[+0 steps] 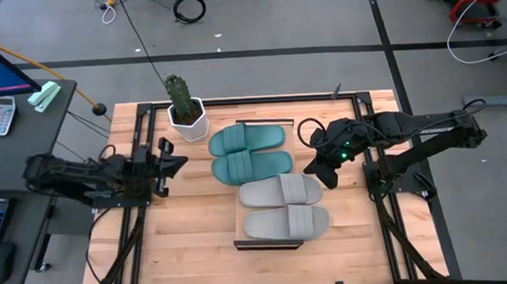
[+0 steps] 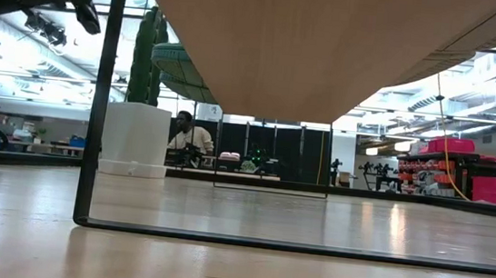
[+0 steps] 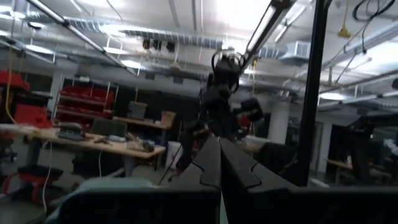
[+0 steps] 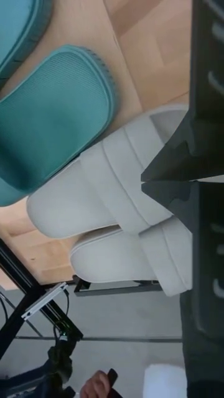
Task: Pick and place slides into the shelf
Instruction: Return to Home Position
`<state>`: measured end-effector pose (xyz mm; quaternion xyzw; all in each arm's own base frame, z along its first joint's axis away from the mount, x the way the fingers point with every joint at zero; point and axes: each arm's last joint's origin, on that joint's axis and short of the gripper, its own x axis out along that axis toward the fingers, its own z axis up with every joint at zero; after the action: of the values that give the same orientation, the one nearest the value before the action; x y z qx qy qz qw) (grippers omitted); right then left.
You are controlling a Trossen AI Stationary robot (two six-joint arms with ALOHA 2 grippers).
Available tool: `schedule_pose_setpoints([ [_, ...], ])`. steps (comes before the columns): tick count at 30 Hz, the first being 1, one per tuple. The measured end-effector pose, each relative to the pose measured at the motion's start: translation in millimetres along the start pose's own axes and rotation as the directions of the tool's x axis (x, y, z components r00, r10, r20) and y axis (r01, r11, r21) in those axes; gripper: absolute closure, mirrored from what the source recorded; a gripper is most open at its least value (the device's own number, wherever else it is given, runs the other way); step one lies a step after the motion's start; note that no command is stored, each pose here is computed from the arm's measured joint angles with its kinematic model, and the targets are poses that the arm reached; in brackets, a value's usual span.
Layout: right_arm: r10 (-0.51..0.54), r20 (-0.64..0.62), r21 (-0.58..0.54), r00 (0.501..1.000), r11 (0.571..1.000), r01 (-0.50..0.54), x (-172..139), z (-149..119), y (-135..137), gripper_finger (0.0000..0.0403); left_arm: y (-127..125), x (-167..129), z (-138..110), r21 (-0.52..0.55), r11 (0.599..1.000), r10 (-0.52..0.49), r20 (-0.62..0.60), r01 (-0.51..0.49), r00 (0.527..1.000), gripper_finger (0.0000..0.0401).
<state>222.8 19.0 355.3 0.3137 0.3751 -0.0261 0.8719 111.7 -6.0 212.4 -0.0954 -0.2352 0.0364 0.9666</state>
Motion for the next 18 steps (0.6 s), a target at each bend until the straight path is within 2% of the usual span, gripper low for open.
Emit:
schedule_pose_setpoints([
  [5,0.002,-0.003,0.011,1.000,1.000,-0.002,-0.1,-0.2,0.2,0.0403,0.8,-6.0,5.3,0.006,1.000,0.003,0.018,-0.003,1.000,0.0401],
  [11,0.002,-0.002,0.019,1.000,1.000,-0.002,-0.1,-0.2,0.2,0.0403,3.3,-16.3,3.0,0.023,1.000,0.010,-0.050,-0.009,0.999,0.0401],
  [14,0.002,-0.002,0.021,1.000,1.000,-0.002,-0.1,-0.2,0.2,0.0403,3.4,-21.6,3.3,0.023,0.999,-0.021,-0.064,0.022,0.998,0.0401],
  [18,0.001,-0.002,0.021,1.000,1.000,-0.001,-0.1,-0.2,0.1,0.0403,5.3,-25.1,-7.4,0.039,0.999,-0.009,-0.185,0.016,0.983,0.0401],
])
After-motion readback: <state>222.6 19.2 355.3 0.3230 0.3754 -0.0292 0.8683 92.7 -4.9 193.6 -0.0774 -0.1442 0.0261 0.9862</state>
